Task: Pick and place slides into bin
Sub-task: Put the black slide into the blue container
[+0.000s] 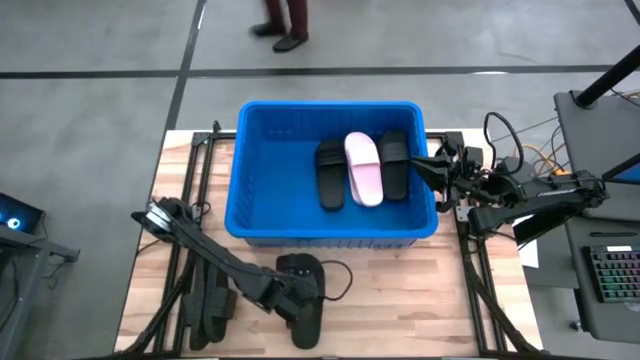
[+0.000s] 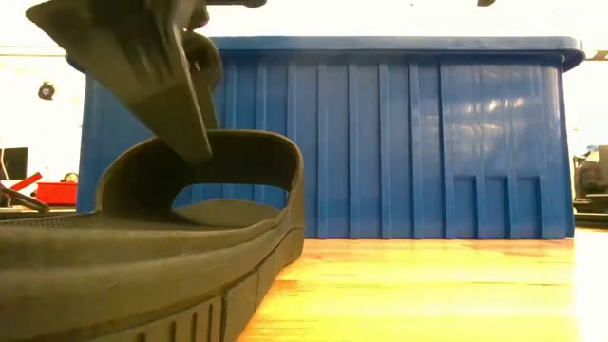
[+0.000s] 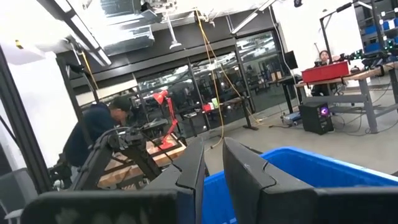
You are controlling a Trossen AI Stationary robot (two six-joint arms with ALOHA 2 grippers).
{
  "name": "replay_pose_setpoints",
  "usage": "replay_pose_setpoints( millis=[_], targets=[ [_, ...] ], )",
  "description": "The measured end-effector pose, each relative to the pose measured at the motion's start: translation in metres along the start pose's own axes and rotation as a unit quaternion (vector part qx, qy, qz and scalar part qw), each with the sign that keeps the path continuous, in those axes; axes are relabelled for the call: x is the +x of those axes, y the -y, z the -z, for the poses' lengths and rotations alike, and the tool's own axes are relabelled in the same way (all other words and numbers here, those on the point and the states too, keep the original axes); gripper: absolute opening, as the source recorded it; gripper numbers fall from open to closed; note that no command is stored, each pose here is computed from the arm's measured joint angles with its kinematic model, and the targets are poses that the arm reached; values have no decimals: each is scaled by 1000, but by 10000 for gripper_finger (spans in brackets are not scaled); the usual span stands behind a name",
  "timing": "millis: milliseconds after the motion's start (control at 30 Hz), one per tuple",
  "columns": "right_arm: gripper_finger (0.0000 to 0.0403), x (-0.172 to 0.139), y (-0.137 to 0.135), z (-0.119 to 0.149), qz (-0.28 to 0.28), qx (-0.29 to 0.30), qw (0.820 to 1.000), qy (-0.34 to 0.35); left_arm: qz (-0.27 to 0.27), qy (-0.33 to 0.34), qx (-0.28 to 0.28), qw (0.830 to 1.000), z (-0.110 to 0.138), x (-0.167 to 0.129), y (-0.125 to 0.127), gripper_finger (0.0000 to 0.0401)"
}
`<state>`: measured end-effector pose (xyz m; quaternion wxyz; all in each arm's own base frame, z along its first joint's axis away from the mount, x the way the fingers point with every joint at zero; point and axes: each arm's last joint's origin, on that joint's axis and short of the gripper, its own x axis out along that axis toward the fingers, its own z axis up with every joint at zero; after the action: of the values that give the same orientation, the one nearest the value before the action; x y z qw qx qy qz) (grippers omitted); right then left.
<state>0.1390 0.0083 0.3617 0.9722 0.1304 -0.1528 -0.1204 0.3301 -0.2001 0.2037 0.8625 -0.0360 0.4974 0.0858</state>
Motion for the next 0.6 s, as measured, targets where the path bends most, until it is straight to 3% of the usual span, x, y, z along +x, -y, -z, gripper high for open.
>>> replay_pose_setpoints(
  millis=[300,600],
  targets=[
    [52,0,0,0,-2,0,1000,0,-73,42,7,996,1,6,-5,330],
    [52,0,0,0,-2,0,1000,0,-73,29,13,997,6,12,-6,210]
  ],
)
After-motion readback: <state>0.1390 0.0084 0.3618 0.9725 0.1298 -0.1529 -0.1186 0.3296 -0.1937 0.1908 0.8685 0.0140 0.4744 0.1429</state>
